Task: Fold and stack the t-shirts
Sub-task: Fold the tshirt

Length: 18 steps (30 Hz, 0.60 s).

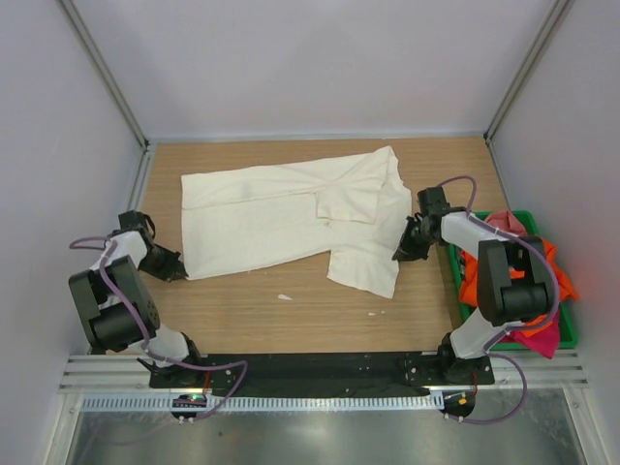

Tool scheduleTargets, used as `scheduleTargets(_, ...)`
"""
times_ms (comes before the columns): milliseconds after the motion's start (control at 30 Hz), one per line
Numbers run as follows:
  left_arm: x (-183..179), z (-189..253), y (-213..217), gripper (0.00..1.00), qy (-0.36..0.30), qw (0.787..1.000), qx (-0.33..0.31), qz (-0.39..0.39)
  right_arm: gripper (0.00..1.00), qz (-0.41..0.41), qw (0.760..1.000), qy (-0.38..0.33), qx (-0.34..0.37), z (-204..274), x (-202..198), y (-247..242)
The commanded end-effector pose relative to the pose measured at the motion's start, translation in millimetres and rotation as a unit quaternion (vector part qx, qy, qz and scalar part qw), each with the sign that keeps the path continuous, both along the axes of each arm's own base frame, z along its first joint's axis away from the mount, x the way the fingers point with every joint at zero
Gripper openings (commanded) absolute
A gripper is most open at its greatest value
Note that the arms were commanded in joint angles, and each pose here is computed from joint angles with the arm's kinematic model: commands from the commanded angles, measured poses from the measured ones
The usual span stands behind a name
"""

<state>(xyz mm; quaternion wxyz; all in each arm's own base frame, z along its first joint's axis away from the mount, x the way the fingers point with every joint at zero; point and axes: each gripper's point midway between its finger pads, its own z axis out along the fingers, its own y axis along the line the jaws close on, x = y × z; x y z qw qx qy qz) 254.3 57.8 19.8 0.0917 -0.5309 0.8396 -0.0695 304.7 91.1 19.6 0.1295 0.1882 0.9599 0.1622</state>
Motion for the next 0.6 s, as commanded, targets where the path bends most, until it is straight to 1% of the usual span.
scheduleTargets(0,-12,13,17,0.00,-0.002,0.999,0.043,0.022,0.01,-0.003,0.999,-0.006,-0.052,17,-18,-20)
scheduleTargets(167,-24,13,23,0.00,0.005,0.998,0.052,0.035,0.01,0.002,0.997,0.017,-0.069,18,-37,-30)
scheduleTargets(300,-32,12,20,0.00,0.014,0.998,0.050,0.031,0.01,0.010,0.998,0.028,-0.062,16,-51,-30)
scheduleTargets(400,-37,13,18,0.00,0.009,0.998,0.053,0.029,0.01,0.016,0.998,0.030,-0.053,18,-60,-27)
scheduleTargets(567,-38,27,18,0.00,-0.017,0.997,0.065,0.029,0.01,0.016,0.999,0.036,-0.037,25,-67,-23)
